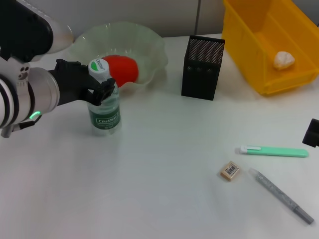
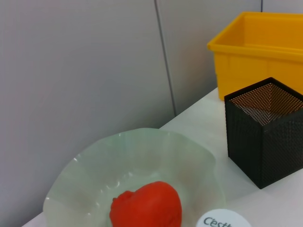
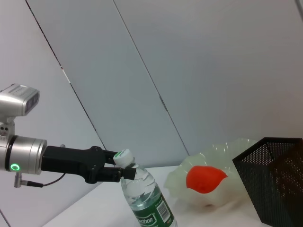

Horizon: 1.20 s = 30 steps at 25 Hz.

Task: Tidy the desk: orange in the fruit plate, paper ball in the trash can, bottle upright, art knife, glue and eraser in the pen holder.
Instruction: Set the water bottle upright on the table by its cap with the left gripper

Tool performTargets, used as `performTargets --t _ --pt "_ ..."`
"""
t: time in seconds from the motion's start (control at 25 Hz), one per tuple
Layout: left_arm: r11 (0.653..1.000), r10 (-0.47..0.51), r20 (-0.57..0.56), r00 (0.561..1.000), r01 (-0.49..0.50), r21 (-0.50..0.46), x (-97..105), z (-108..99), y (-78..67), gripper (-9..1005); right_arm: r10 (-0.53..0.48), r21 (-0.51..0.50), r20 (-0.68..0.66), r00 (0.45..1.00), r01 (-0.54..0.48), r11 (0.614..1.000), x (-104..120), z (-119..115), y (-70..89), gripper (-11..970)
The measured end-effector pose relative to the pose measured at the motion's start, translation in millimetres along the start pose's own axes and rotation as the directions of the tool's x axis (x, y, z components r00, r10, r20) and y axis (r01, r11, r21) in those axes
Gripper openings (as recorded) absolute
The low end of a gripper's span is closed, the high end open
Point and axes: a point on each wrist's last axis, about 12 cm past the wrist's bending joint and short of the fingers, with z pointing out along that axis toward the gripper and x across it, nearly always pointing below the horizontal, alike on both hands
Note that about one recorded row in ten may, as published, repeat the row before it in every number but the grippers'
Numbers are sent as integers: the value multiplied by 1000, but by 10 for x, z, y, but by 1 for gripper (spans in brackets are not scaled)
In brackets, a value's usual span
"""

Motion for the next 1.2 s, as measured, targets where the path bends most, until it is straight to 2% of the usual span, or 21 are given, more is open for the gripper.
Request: performTargets --t 0.6,1.2 --pt "1000 -4 -19 1000 4 -5 40 15 40 455 0 1 -1 1000 0 1000 8 -2 4 524" --pt "999 23 17 1000 -22 -37 -23 -23 140 564 1 -3 -2 1000 -1 1000 16 -11 13 525"
